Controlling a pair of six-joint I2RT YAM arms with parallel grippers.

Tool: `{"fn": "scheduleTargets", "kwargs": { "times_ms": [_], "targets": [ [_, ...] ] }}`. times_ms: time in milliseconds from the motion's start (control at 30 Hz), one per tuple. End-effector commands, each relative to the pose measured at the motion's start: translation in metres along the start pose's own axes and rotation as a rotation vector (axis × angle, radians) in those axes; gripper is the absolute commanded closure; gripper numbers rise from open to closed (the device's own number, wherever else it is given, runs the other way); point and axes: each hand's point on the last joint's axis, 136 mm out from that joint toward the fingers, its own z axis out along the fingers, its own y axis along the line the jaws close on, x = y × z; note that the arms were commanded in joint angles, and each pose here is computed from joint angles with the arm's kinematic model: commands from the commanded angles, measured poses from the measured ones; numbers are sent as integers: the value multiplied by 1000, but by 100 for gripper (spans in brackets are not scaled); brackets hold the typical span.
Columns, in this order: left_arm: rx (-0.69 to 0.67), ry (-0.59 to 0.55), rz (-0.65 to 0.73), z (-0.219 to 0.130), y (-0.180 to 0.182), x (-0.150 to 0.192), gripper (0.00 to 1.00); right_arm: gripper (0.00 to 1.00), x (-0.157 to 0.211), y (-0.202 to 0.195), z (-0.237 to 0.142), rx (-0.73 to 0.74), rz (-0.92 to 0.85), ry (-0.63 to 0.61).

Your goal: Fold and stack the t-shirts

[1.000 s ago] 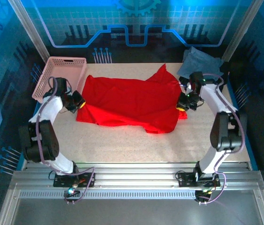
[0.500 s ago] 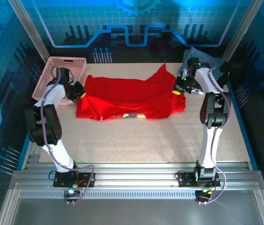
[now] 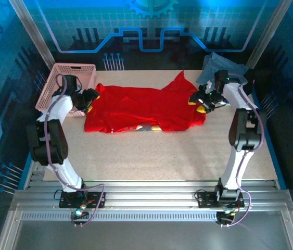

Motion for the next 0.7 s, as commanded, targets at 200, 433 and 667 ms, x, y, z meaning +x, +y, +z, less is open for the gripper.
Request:
{"fn": "scheduleTargets", "kwargs": {
  "times_ms": [200, 433, 667],
  "targets": [
    [56, 67, 59, 6, 14, 49, 34, 43, 70, -10, 58, -21, -62, 58],
    [83, 73, 76, 21, 18, 59, 34, 51, 52, -24, 94, 57, -41, 59],
    [17, 90, 64, 31, 41, 68, 36, 95, 44, -16, 79, 102, -17, 53]
  ]
}}
